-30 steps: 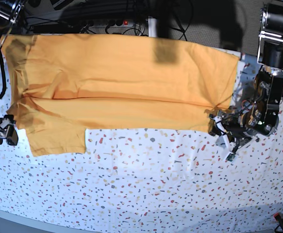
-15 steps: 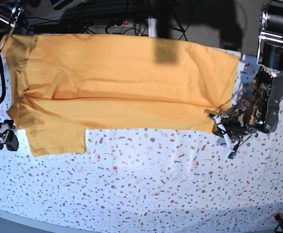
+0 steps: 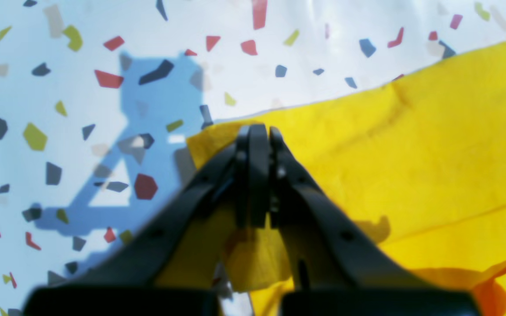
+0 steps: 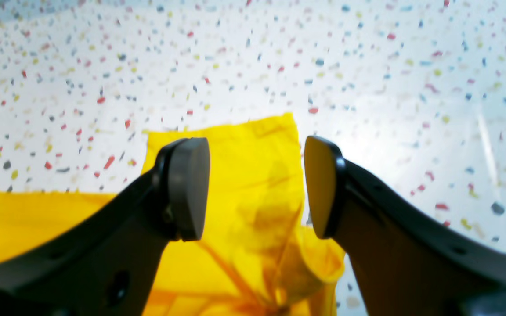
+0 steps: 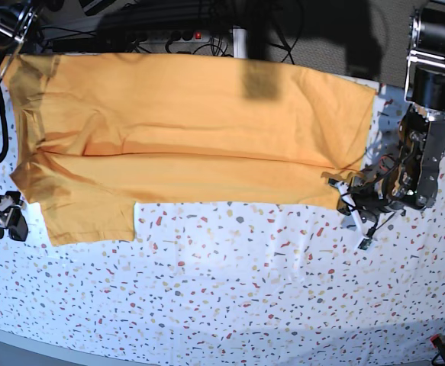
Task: Fold the T-shirt properly
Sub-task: 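Open both grippers and release the folded edges, then grasp the folded shirt edges again with both grippers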
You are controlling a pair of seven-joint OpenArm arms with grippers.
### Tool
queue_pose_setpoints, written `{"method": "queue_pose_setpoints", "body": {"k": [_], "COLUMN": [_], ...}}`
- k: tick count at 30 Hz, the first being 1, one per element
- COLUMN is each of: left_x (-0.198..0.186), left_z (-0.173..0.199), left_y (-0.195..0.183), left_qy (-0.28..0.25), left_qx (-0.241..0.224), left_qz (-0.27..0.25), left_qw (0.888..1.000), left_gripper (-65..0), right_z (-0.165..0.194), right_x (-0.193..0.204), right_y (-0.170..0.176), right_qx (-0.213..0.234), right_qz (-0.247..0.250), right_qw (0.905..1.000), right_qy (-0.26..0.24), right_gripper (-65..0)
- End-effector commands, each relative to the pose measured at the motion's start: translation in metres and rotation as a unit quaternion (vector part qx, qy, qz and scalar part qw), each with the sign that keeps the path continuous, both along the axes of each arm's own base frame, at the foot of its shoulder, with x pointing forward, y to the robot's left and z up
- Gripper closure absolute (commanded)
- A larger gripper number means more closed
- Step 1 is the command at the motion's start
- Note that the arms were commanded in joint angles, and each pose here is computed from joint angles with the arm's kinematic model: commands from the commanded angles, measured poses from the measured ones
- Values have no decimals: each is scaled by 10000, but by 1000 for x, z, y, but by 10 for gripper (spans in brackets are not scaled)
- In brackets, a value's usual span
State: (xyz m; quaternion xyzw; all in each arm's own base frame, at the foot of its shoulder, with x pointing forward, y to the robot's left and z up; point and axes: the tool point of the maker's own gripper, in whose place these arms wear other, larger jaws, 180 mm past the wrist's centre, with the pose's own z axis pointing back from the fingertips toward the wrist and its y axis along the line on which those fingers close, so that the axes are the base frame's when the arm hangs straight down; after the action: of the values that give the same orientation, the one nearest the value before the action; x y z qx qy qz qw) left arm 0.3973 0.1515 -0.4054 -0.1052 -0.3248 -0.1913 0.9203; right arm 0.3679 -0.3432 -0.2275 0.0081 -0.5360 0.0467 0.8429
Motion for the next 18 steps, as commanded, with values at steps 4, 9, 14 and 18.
{"method": "queue_pose_setpoints", "body": {"k": [4,9,14,18], "left_x": [17,17,24,23], "left_z": [22,21,20,18], "left_y": [1,1,19,24], "left_qy": [-344,-343,-482,-482], "left_qx": [-58,-58,336,461], "left_qz": [9,9,340,419], "left_qw": [9994,9994,9977,9969], "left_gripper": [0,-243,-298,-297], "right_z": [3,-19,-36,-50], "right_x": [18,38,47,49], "right_y": [-22,-18,11,35], "right_qx": [-175,127,-27,-163], "right_qz": [-238,-179,253,614], "right_qw": [9996,9992,9965,9927], "right_qy": [-13,342,799,1026], "right_gripper": [-345,-345,-345,-345]}}
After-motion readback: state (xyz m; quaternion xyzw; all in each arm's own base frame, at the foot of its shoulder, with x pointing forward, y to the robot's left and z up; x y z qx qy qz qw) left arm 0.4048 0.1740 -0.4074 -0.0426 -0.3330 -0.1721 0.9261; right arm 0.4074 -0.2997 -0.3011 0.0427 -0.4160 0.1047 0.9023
